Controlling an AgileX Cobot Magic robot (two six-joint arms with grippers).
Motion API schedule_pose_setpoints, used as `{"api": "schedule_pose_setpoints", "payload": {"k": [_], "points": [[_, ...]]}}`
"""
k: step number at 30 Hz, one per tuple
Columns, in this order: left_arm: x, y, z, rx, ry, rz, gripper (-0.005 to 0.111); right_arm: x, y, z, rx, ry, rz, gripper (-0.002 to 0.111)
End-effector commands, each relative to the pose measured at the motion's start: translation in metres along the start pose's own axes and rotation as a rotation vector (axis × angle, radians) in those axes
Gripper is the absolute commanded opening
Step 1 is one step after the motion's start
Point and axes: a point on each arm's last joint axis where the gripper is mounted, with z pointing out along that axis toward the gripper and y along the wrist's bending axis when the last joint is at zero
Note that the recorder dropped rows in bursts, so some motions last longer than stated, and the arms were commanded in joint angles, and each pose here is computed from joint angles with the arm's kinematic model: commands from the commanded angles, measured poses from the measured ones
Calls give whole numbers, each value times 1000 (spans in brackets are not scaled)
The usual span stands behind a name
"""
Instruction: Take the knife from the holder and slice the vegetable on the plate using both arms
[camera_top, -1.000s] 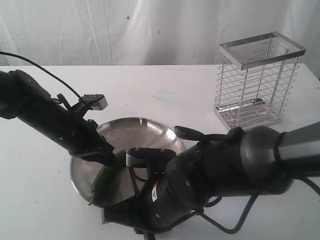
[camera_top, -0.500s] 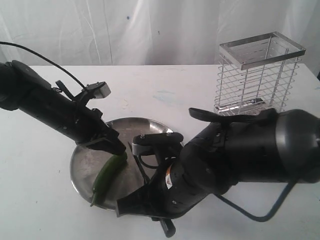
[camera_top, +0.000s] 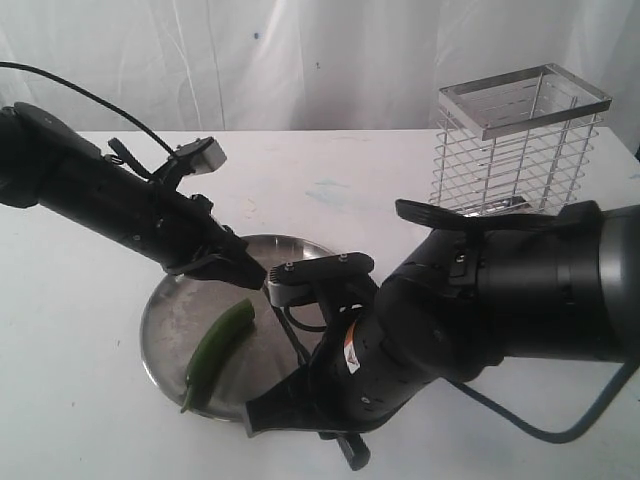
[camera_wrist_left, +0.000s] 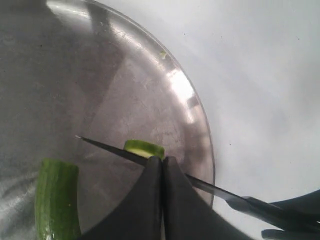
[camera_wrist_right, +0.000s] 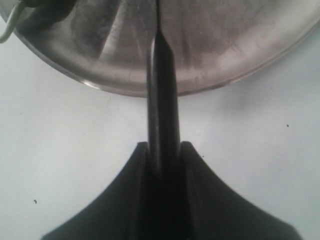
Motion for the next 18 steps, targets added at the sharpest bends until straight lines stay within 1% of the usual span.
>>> {"api": "schedule_pose_setpoints", "payload": {"k": [1,8,10,12,14,15,18], "points": [[-3,-8,6,16,-11,31,0,-4,-1,-4,-1,-22,-19,0],[0,-3,21,-13,4,24,0,-4,-1,-5,3,-28,-34,0],[-1,-1,27,-52,-10,24,0,-5,-1,-5,3,-33,-37,0],[-4,3,32,-112,-48,13,0,-5,-1,-5,3,-35,-39,0],[-10,3,35,-142,-98,1,0,-5,-1,-5,6,-36,-45,0],[-13,1,34,-140,-108,16,0,-5,-2,-5,7,-34,-45,0],[-25,-10,29,-60,-107,66,0,-5,-2,-5,10,-34,-50,0]]}}
